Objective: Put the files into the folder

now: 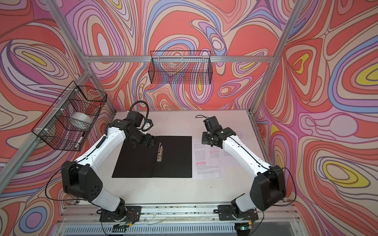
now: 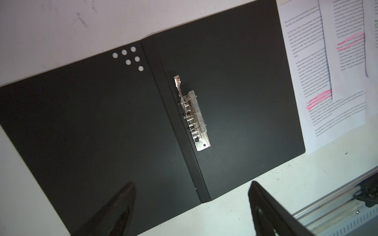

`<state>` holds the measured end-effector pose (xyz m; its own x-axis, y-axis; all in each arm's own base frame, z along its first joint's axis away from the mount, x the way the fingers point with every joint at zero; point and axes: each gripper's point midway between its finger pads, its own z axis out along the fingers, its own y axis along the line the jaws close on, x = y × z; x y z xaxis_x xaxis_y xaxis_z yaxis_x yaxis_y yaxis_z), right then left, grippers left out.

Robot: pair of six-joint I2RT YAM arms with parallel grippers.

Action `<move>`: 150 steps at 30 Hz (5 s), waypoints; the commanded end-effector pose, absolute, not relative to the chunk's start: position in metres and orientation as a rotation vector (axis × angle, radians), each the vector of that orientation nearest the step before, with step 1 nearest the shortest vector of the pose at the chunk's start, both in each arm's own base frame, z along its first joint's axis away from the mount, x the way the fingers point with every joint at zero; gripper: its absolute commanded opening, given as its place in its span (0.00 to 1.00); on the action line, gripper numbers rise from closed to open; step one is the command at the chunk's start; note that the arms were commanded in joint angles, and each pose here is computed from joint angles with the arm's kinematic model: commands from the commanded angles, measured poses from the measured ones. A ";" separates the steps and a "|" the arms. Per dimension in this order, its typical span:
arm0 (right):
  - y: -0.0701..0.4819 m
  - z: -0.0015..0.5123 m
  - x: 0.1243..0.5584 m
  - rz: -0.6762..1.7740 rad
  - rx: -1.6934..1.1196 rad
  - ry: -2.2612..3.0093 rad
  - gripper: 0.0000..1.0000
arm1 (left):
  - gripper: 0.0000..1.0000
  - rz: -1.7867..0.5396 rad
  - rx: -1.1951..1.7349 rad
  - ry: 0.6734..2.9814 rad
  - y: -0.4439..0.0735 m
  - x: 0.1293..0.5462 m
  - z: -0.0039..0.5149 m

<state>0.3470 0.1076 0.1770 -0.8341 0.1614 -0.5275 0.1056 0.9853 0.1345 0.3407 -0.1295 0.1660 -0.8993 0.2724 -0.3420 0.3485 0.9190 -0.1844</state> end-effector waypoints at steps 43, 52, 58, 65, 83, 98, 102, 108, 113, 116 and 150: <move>0.036 0.015 0.355 0.045 0.425 2.845 0.48 | 0.86 -0.532 0.509 2.841 -0.171 0.378 0.172; 0.038 0.010 0.346 0.059 0.412 2.873 0.36 | 0.85 -0.516 0.503 2.836 -0.170 0.371 0.176; 0.040 0.016 0.343 0.080 0.409 2.859 0.23 | 0.85 -0.511 0.498 2.809 -0.168 0.367 0.186; 0.045 0.023 0.342 0.126 0.378 2.867 0.01 | 0.85 -0.517 0.495 2.786 -0.168 0.362 0.195; 0.046 0.097 0.348 0.224 0.415 2.713 0.40 | 0.90 -0.528 0.646 2.705 -0.187 0.342 0.211; -0.096 0.074 0.403 0.013 0.862 2.571 0.52 | 0.97 -0.580 0.855 2.634 -0.284 0.366 0.197; -0.104 0.046 0.408 0.083 0.903 2.592 0.52 | 1.00 -0.646 0.861 2.647 -0.308 0.376 0.185; -0.094 0.014 0.413 0.155 0.848 2.693 0.51 | 1.00 -0.681 0.859 2.680 -0.338 0.387 0.161; -0.079 -0.001 0.409 0.254 0.830 2.756 0.50 | 1.00 -0.688 0.887 2.681 -0.351 0.391 0.153; -0.070 -0.003 0.402 0.304 0.833 2.773 0.49 | 1.00 -0.700 0.858 2.689 -0.356 0.398 0.149; -0.038 0.044 0.382 0.317 0.792 2.723 0.52 | 1.00 -0.884 0.883 2.882 -0.414 0.351 0.076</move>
<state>0.3903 -0.0281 0.0487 -0.8285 0.5240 -0.1975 0.4561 0.8360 0.3050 0.3590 -0.4071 0.0848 -0.8474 0.4967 -0.1878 0.5181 0.6958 -0.4975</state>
